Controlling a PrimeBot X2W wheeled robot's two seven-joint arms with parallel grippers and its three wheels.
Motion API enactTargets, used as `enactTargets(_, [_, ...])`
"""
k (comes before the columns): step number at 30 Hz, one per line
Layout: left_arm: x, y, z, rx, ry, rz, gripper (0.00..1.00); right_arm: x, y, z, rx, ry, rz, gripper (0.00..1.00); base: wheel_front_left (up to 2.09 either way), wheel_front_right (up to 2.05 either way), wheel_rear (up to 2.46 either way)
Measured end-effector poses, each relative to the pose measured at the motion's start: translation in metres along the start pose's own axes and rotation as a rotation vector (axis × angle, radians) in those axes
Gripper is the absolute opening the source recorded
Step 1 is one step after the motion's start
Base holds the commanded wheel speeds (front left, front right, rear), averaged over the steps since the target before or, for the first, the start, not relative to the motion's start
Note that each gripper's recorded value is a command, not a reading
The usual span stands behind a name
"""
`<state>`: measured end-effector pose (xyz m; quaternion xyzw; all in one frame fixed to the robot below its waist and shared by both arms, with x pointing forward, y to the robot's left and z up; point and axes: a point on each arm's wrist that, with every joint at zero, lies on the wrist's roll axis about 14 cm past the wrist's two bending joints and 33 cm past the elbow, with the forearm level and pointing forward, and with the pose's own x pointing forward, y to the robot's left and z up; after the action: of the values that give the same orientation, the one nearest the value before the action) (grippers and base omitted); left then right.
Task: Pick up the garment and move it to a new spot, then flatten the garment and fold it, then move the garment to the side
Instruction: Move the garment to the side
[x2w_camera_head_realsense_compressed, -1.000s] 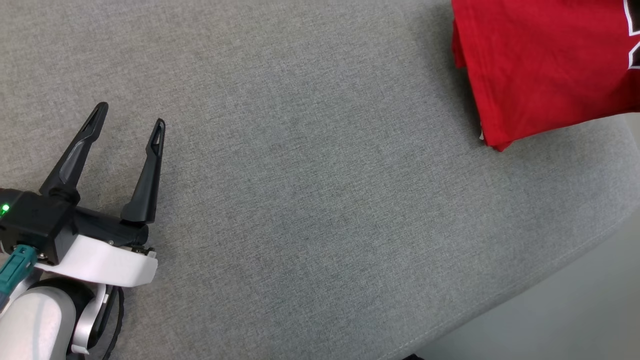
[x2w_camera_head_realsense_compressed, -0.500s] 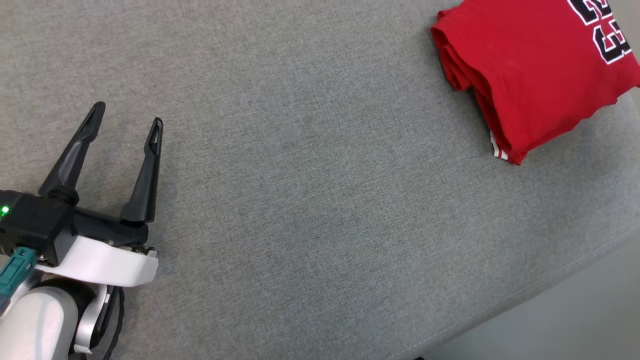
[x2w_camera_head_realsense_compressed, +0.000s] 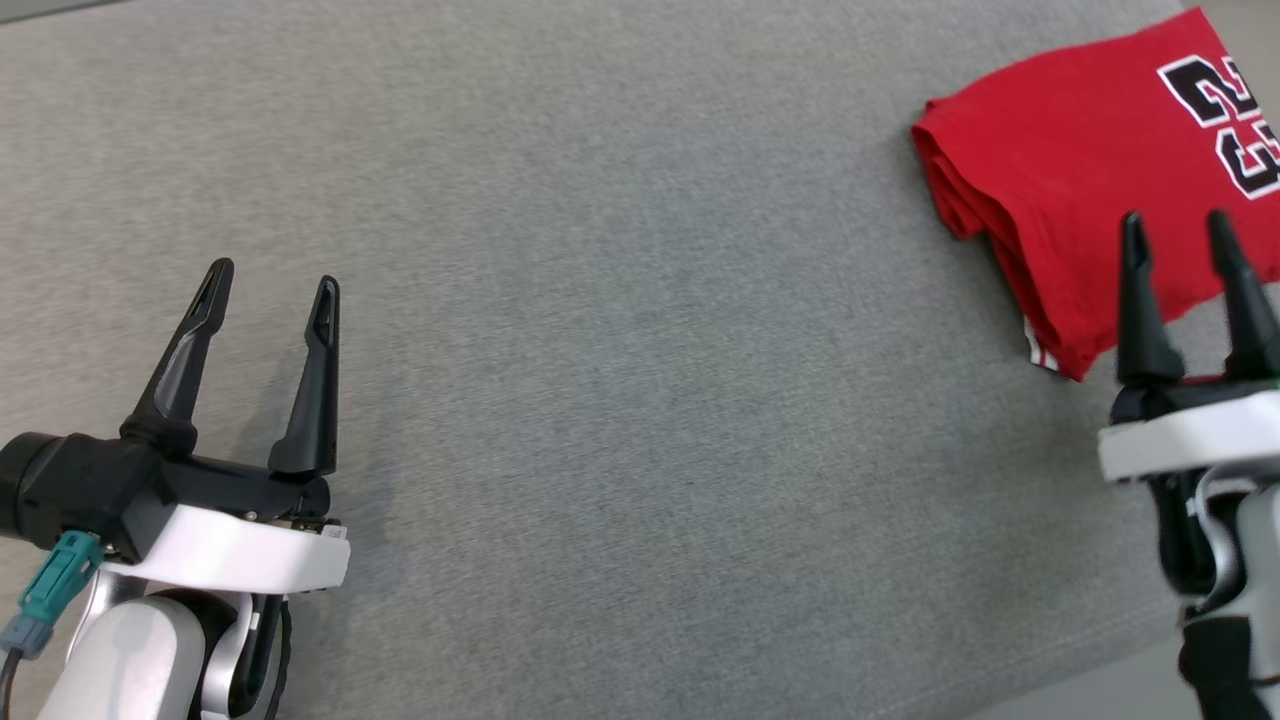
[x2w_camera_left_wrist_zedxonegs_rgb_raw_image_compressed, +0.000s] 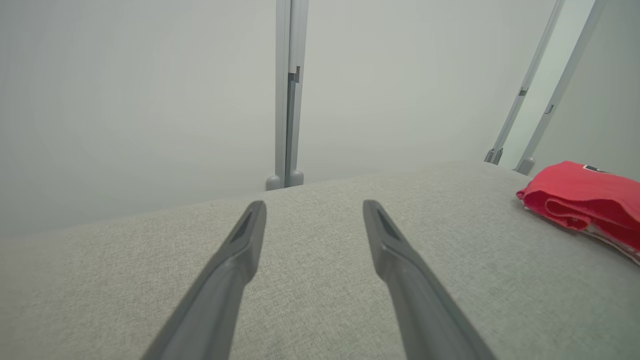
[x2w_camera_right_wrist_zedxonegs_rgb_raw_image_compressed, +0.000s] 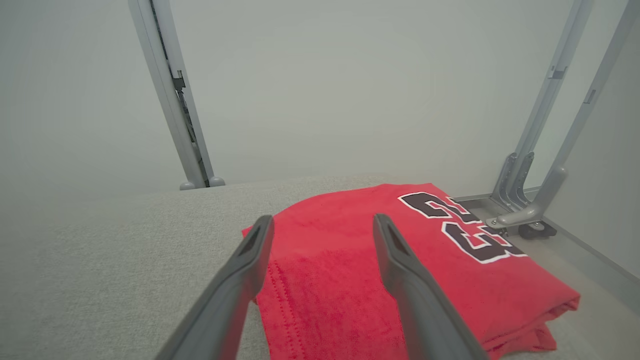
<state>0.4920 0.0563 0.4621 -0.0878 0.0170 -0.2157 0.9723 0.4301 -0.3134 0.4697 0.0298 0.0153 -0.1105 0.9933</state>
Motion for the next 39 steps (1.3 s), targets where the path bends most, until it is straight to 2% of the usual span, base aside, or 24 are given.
enactTargets(5, [-0.018, 0.017, 0.014, 0.009, -0.033, 0.072, 1.00, -0.006, 0.039, 0.002, 0.057, -0.022, 0.087, 1.00, 0.00, 0.00, 0.00])
enactTargets(22, [-0.104, 0.054, 0.040, 0.003, -0.080, 0.301, 1.00, -0.032, 0.106, 0.018, 0.056, -0.001, 0.279, 1.00, 0.00, 0.00, 0.00])
enactTargets(29, [-0.142, 0.055, 0.046, 0.006, -0.088, 0.352, 1.00, -0.055, 0.113, 0.025, 0.062, -0.001, 0.301, 1.00, 0.00, 0.00, 0.00])
enactTargets(39, [-0.173, 0.045, 0.046, 0.015, -0.078, 0.358, 1.00, -0.085, 0.104, 0.030, 0.064, 0.005, 0.288, 1.00, 0.00, 0.00, 0.00])
